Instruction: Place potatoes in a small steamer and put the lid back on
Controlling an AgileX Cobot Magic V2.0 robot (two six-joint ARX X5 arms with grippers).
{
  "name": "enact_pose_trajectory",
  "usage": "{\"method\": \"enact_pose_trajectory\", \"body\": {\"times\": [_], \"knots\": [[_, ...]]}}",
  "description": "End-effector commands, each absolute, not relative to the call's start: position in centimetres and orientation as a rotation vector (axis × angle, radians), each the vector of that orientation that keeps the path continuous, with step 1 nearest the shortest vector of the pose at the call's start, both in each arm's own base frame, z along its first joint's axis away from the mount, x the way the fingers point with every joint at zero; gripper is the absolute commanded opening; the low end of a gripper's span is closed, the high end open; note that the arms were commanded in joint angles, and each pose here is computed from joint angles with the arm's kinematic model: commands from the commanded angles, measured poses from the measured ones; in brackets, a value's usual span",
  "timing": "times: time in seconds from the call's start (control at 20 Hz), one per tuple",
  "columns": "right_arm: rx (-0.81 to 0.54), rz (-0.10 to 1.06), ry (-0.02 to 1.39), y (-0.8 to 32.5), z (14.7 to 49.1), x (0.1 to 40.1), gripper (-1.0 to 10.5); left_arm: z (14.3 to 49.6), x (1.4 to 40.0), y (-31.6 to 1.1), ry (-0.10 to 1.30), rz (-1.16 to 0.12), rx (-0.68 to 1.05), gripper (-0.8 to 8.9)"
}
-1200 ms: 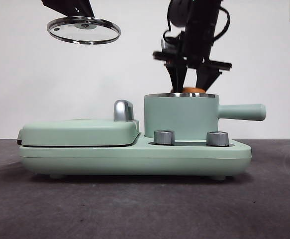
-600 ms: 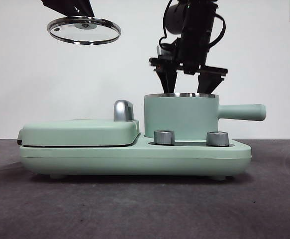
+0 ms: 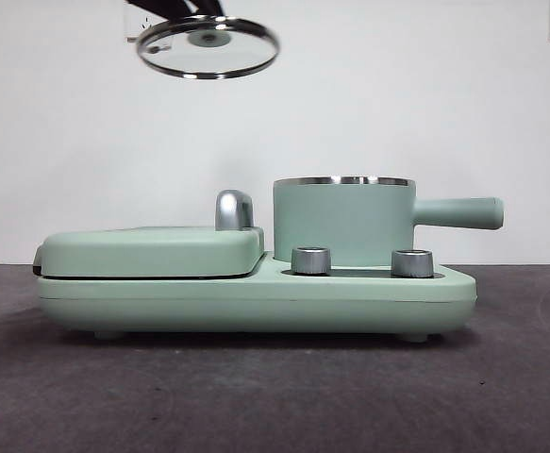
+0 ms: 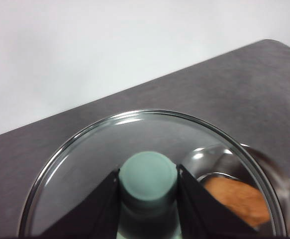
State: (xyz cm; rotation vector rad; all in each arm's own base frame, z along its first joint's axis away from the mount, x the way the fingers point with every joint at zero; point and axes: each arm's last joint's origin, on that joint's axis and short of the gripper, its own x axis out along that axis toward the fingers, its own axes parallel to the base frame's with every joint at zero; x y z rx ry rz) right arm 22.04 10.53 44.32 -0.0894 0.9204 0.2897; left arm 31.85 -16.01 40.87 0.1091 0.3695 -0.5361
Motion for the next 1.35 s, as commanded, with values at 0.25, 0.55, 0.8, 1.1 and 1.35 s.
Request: {"method": "enact_pose_trajectory", "body": {"times": [0.25,0.55,0.8,1.1,1.35], "knots": [[-0.092,0.311,0.910,7.8,40.7,14.7,3.6,40.9,31.4,-19.3,0.325,-0.621,0.112,0.15],[0.065,0.350,0.755,5.3,36.1,8.9,3.6,38.9,31.7,-23.5,0.310,-0.710,0.140,0.15],[0.134,0.363,0.648,3.3,33.5,5.7,3.6,35.7,32.5,-27.0,0.323,-0.774,0.209,0.15],[0.156,0.370,0.596,2.4,33.0,4.3,3.6,32.1,33.9,-29.7,0.326,-0.805,0.246,0.15],[0.161,0.367,0.597,2.4,33.0,4.3,3.6,30.8,34.7,-29.9,0.342,-0.764,0.258,0.15]]}}
